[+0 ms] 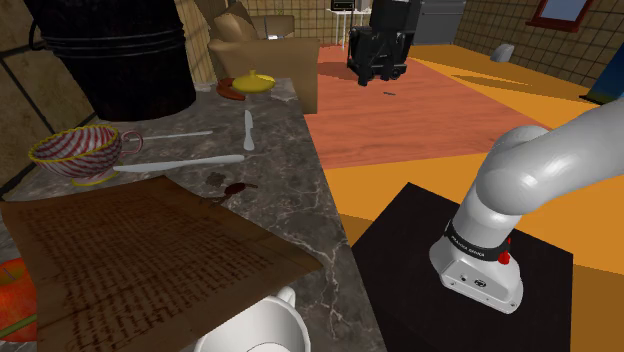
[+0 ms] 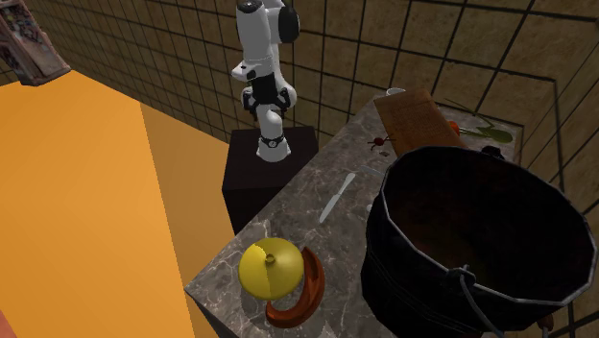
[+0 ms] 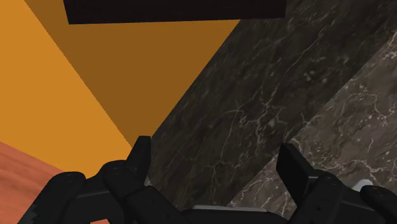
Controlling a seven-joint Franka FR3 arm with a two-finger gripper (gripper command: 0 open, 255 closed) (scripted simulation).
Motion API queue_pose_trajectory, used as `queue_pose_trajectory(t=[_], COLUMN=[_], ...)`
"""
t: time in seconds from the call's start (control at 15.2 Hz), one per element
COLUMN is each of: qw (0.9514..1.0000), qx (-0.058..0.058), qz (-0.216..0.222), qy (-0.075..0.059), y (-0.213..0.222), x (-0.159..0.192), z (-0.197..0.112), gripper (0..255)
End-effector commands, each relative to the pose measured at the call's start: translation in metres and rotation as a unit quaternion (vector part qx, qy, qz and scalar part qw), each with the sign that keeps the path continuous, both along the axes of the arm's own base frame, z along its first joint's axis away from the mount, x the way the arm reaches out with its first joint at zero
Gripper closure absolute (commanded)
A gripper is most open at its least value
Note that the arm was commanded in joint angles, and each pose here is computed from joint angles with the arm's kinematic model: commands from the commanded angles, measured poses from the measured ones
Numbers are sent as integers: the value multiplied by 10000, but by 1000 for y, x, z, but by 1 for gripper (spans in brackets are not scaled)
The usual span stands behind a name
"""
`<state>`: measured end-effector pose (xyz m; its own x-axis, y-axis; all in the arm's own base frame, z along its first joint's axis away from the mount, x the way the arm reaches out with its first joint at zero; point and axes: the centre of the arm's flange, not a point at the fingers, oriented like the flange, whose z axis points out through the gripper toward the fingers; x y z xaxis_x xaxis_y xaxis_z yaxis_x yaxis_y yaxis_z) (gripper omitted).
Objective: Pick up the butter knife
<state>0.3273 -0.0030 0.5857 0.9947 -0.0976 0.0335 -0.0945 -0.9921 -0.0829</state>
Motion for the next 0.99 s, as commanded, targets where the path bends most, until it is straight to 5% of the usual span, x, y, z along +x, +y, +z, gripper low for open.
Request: queue_pose_trajectory(t=[0.0, 0.46, 0.92], qw=[10000, 9972, 9888], qx=[0, -189, -378], qz=[0, -725, -1446], qy=[0, -8, -17], y=[0, 74, 138], x=[0, 58, 126], z=[0, -20, -43], gripper=[0, 0, 0])
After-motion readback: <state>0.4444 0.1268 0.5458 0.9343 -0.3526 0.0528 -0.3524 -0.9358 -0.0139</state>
